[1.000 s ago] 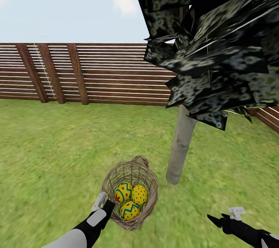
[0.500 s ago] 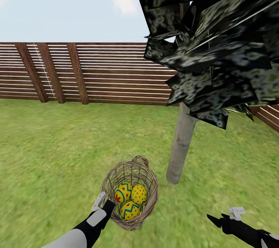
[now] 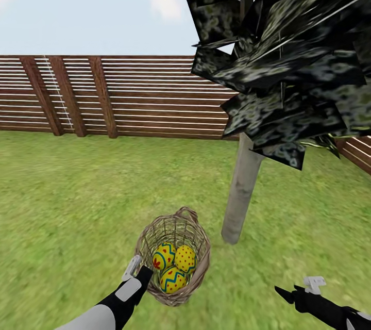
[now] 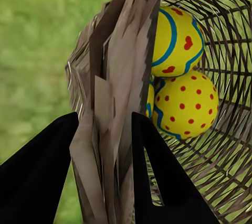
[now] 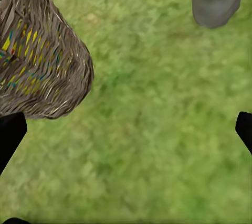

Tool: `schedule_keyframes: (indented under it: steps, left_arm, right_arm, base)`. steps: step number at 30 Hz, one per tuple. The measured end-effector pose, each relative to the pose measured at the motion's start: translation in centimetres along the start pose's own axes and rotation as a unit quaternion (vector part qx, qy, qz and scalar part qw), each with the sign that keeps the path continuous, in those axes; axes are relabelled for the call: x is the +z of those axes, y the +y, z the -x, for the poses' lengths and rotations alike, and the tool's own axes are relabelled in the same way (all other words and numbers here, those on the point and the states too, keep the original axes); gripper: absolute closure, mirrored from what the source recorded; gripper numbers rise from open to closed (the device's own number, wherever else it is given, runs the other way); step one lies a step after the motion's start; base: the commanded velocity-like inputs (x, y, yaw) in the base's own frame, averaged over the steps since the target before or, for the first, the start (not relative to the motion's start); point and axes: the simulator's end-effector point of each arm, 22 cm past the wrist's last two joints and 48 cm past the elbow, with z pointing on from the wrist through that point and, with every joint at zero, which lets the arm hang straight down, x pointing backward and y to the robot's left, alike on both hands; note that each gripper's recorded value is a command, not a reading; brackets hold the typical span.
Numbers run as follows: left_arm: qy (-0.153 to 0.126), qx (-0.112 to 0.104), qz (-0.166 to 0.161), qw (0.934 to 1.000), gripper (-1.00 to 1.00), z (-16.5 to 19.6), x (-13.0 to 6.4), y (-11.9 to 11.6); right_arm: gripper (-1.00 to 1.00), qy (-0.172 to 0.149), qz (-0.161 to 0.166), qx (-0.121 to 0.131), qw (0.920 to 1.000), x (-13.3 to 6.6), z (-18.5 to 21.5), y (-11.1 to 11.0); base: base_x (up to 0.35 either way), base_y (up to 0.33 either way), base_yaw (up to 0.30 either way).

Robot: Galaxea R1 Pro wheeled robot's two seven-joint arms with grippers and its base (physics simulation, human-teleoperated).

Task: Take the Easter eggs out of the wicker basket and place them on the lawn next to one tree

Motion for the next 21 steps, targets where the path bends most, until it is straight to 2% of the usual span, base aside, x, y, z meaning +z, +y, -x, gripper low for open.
schedule_keyframes:
  steps: [5, 9, 21]
  left_arm:
    - [0.0, 0.0, 0.0, 1.0, 1.0, -0.1, 0.6, 0.2]
    - [0.0, 0.0, -0.001, 1.0, 1.0, -0.2, 1.1, 0.4]
    - [0.002, 0.0, 0.004, 1.0, 1.0, -0.8, 2.9, 1.5]
  right_arm:
    - [-1.0, 0.005, 0.002, -0.002, 1.0, 0.7, -0.8, 0.0]
    - [-1.0, 0.007, 0.008, 0.003, 0.9999, 1.8, -1.6, 0.9]
    - [-1.0, 0.006, 0.004, 0.008, 0.9999, 2.8, -2.6, -0.4]
  base:
    - [0.0, 0.0, 0.0]
    - [0.0, 0.0, 0.0]
    - [0.0, 0.0, -0.013]
